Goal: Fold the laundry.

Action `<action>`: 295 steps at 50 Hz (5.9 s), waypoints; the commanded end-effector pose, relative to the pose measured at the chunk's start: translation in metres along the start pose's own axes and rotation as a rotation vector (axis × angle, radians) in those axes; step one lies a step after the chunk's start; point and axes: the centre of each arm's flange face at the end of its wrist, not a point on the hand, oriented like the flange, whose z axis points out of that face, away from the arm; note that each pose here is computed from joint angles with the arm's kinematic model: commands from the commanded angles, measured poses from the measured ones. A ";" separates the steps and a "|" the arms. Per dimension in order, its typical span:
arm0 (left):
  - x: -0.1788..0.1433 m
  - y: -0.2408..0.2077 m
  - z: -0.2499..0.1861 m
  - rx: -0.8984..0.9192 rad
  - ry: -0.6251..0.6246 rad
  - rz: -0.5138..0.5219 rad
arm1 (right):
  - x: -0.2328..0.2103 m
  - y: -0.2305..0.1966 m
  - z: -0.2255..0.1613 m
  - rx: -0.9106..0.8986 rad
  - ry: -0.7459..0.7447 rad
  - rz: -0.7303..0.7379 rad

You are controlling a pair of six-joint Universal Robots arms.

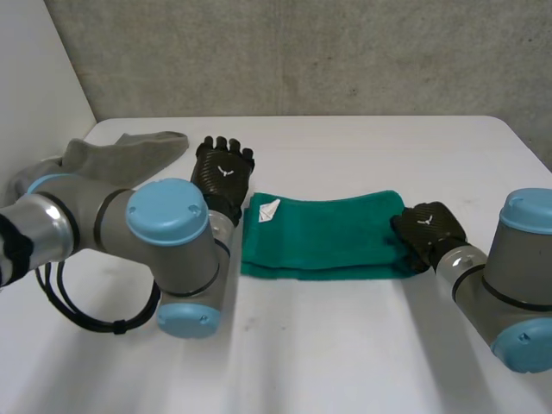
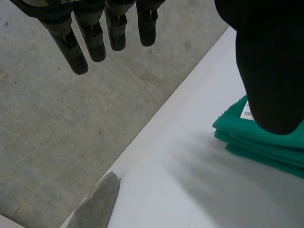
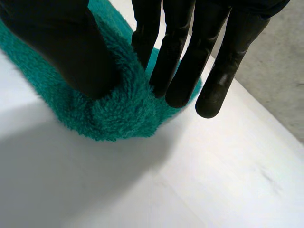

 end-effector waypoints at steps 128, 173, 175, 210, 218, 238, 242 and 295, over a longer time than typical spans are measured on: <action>-0.056 -0.103 -0.063 0.056 0.585 -0.385 | -0.050 -0.018 0.034 -0.042 -0.218 0.744; -0.052 -0.096 -0.062 0.028 0.568 -0.385 | 0.233 0.054 0.158 0.171 0.502 0.585; -0.052 -0.096 -0.061 0.028 0.568 -0.385 | 0.243 0.061 0.156 0.162 0.549 0.556; -0.053 -0.094 -0.067 0.015 0.557 -0.420 | 0.312 0.033 0.088 -0.172 0.675 -0.109; -0.063 -0.101 -0.072 0.041 0.536 -0.419 | 0.328 -0.041 0.069 -0.120 0.889 -0.473; -0.216 0.031 0.049 -0.057 -0.074 -0.085 | -0.028 -0.129 0.008 0.340 -0.146 -0.236; -0.223 0.081 0.073 -0.140 -0.083 0.030 | -0.057 -0.107 -0.014 0.299 -0.240 -0.240; -0.226 0.091 0.101 0.012 -0.182 -0.145 | -0.030 -0.050 -0.057 0.214 -0.174 -0.189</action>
